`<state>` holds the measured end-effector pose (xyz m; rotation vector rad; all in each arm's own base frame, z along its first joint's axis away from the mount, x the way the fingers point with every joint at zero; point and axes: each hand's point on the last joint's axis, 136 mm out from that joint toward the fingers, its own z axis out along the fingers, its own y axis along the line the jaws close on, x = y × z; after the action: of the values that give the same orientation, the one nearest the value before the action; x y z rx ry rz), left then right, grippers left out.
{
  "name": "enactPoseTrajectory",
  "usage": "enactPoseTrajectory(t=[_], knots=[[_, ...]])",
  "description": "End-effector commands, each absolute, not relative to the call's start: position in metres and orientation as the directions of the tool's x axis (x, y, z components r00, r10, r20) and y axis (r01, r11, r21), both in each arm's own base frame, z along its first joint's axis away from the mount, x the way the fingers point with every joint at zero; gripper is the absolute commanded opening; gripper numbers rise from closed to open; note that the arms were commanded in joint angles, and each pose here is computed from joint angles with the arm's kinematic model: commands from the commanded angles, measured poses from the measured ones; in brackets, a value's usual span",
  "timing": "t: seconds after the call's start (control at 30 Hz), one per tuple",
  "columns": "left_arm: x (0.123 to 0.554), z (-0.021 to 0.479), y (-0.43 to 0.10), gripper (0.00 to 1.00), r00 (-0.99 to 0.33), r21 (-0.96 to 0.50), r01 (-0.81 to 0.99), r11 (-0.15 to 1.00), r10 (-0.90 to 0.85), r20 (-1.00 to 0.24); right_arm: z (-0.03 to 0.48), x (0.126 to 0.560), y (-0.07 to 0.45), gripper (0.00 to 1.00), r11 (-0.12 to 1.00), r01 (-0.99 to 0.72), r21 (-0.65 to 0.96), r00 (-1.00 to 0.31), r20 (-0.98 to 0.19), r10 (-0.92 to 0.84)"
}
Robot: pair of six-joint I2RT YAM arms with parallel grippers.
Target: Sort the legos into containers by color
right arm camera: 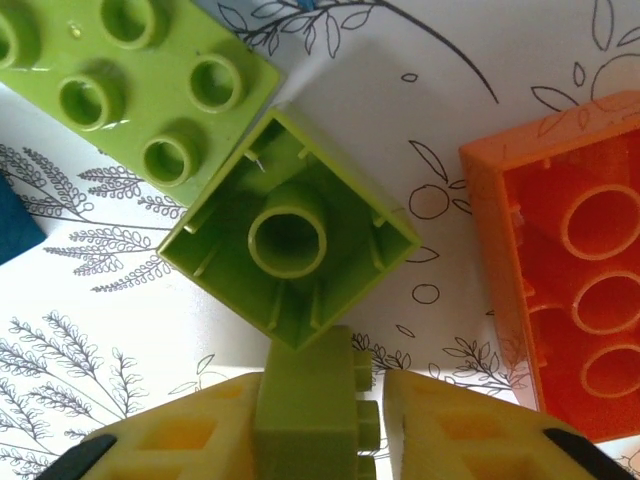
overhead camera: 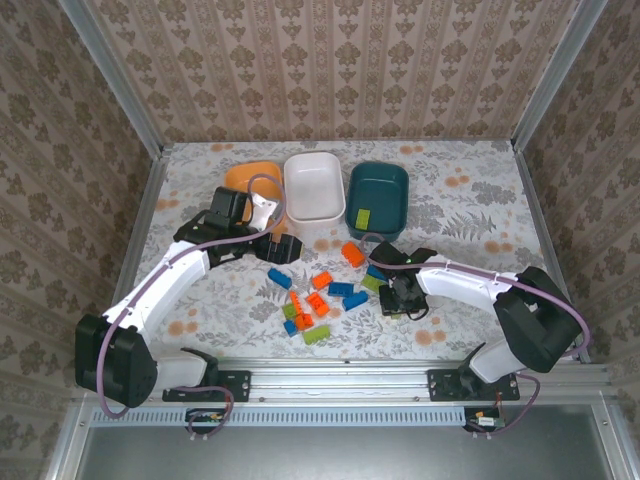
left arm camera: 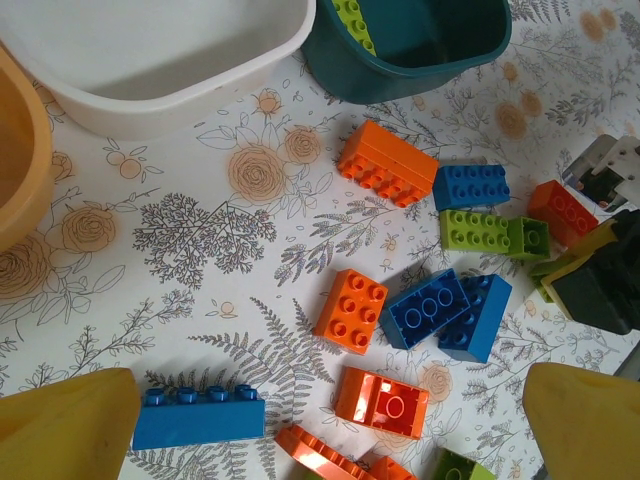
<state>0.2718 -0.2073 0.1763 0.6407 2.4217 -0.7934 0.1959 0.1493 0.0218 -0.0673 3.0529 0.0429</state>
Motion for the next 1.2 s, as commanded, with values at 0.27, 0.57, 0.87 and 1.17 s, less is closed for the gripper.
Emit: enactPoseTrajectory(t=[0.27,0.57,0.87,1.17], knots=[[0.272,0.178,-0.206,1.0,-0.751,-0.38,0.58,0.72,0.292,-0.592,0.049,0.196,0.139,0.26,0.999,-0.036,-0.012,-0.989,-0.143,-0.038],[0.273,0.178,-0.206,1.0,-0.753,-0.384,0.577,0.721,0.288,-0.591,0.152,0.262,0.163,0.26,0.992,-0.071,0.102,-0.915,-0.404,-0.024],[0.272,0.175,-0.205,1.0,-0.757,-0.381,0.575,0.724,0.293,-0.585,0.18,0.396,0.167,0.26,0.991,-0.034,0.127,-0.885,-0.465,0.03],[0.27,0.163,-0.202,1.0,-0.763,-0.367,0.58,0.727,0.328,-0.557,0.13,0.481,0.16,0.26,0.989,0.038,0.142,-0.898,-0.43,0.096]])
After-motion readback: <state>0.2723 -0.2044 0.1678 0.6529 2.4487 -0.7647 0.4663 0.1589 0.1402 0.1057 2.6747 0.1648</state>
